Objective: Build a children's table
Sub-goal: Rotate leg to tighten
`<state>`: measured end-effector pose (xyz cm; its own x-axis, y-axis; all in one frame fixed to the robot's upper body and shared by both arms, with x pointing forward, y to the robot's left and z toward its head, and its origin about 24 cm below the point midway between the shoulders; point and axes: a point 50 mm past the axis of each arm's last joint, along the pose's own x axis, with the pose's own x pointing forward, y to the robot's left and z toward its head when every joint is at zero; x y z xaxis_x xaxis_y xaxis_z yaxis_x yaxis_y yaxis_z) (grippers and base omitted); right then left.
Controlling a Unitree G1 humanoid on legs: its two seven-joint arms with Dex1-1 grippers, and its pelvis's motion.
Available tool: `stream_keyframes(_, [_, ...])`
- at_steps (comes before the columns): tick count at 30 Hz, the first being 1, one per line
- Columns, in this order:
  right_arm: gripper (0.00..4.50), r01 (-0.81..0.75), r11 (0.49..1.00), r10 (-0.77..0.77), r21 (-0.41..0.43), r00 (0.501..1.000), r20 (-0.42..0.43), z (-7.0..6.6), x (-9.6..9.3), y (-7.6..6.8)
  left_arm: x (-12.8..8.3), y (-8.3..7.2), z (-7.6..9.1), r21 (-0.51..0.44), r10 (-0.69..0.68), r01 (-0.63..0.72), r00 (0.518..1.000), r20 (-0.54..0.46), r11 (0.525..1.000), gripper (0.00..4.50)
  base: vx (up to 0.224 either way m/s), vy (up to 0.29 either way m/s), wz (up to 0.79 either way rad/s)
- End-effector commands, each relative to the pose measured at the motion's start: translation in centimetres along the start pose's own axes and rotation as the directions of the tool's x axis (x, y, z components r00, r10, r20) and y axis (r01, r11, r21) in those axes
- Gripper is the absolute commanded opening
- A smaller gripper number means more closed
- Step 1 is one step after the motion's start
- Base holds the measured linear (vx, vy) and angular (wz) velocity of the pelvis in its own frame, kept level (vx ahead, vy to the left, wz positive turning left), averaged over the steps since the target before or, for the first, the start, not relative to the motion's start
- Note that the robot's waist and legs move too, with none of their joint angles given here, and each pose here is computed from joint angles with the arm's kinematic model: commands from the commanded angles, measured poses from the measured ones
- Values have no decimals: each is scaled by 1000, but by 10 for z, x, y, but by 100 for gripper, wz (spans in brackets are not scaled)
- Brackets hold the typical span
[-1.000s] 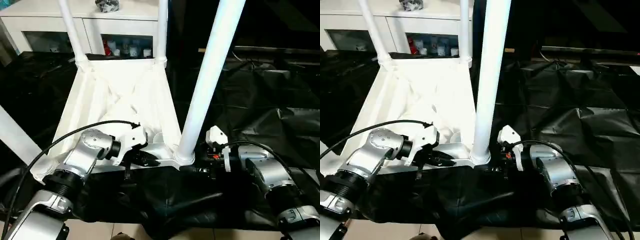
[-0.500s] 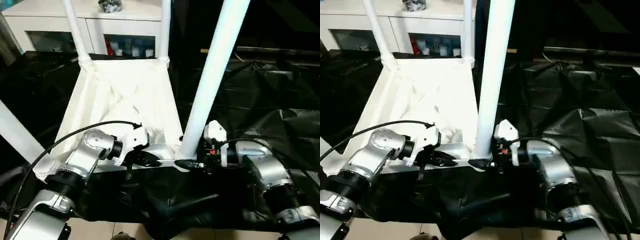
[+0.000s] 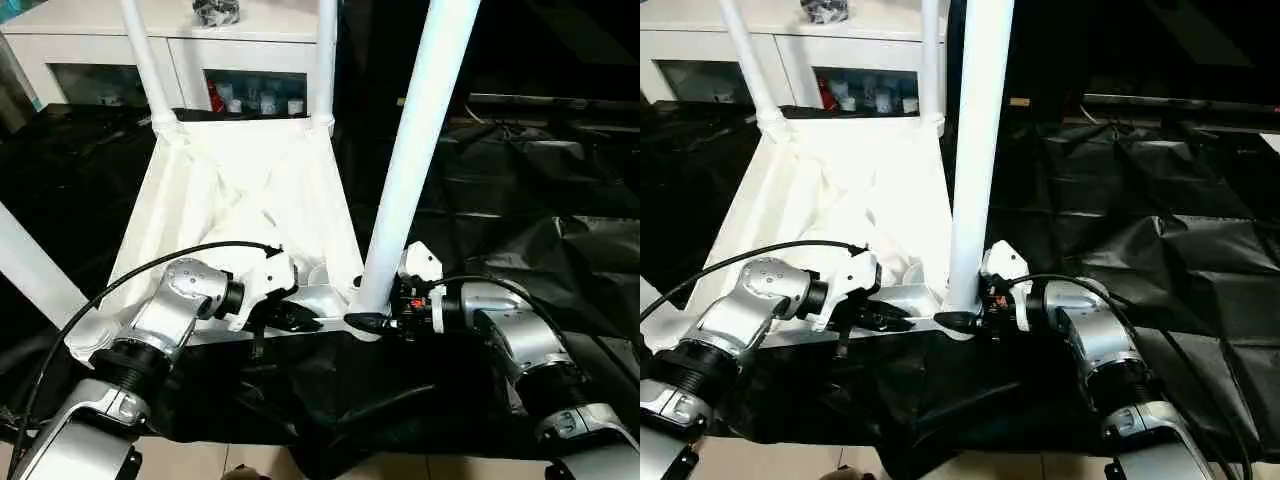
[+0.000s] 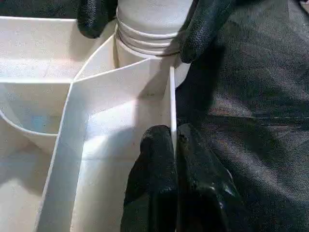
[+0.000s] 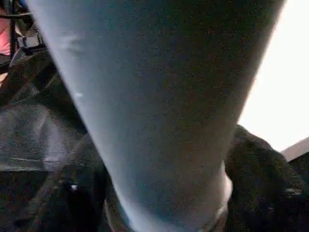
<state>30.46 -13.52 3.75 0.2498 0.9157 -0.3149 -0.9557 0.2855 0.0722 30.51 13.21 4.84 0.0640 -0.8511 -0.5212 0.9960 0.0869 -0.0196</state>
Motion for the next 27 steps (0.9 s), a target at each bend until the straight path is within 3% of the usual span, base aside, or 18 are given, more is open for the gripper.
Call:
stream_keyframes(1, [315,27,1000,-27,12,1000,-15,-1,-1,-4,11,-5,0,-8,-54,54,998,19,998,0,0,0,0])
stream_keyframes(2, [293,29,999,-28,15,999,-15,-2,-1,-3,11,-5,0,-9,-53,53,998,17,999,0,0,0,0])
stream_keyframes(7, [275,145,987,-143,74,989,-23,-11,4,-6,15,2,1,-37,44,-43,999,6,998,0,0,0,0])
stream_keyframes(12, [272,437,875,-438,210,898,-43,-21,22,-17,38,13,16,-128,237,-233,971,17,964,0,0,0,0])
stream_keyframes(16, [272,507,826,-504,246,860,-79,-23,38,-16,55,13,28,-163,276,-266,960,43,950,0,0,0,0])
stream_keyframes(18, [272,471,849,-471,238,880,-62,-18,56,-7,66,12,34,-165,284,-274,958,41,947,0,0,0,0])
stream_keyframes(19, [307,467,852,-468,238,882,-59,-18,57,-7,66,11,34,-163,283,-273,958,40,948,0,0,0,0])
stream_keyframes(22, [341,430,868,-438,249,899,-25,-13,66,-3,71,8,35,-139,262,-257,965,25,956,0,0,0,0])
stream_keyframes(27, [369,389,898,-399,207,917,9,-5,54,-9,62,6,33,-99,207,-201,977,49,974,0,0,0,0])
